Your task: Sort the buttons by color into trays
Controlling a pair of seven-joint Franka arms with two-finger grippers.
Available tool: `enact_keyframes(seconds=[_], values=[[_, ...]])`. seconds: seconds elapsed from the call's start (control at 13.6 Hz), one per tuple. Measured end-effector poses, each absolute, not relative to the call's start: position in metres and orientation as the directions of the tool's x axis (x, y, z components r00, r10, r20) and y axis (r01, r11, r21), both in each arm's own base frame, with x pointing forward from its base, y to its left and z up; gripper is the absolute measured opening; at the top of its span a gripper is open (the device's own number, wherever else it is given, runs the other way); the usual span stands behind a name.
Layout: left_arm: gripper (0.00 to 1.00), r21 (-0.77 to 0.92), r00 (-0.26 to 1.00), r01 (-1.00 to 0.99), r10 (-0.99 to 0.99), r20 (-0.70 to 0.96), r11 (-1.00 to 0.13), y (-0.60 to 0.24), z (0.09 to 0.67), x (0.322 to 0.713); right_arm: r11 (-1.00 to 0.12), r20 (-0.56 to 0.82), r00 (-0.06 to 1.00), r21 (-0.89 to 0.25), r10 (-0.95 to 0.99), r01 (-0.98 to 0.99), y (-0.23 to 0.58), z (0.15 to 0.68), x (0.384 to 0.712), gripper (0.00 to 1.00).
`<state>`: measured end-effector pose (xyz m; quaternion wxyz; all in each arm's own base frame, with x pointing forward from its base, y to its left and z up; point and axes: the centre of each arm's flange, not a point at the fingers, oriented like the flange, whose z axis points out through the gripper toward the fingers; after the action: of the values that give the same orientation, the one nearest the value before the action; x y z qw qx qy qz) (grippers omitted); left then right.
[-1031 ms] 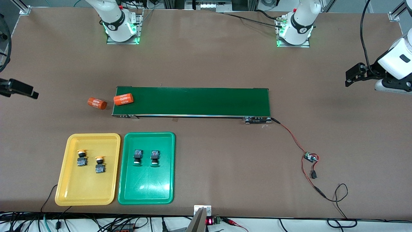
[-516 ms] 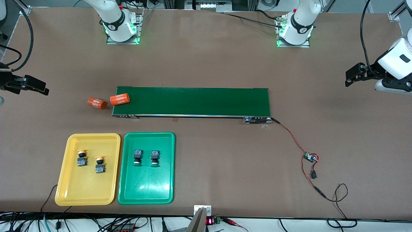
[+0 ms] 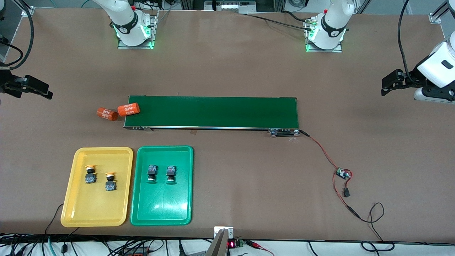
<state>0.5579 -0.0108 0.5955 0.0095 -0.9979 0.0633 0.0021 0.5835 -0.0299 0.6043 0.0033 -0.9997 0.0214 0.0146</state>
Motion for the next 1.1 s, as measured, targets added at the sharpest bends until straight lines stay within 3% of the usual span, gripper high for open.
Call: enact_keyframes(seconds=[1.1], values=[[1.0, -0.019, 0.992, -0.125, -0.125, -0.005, -0.992, -0.01, 0.5955, 0.5579, -0.999, -0.048, 0.998, -0.009, -0.036, -0.037, -0.0278, 0.6081, 0.5767, 1.0]])
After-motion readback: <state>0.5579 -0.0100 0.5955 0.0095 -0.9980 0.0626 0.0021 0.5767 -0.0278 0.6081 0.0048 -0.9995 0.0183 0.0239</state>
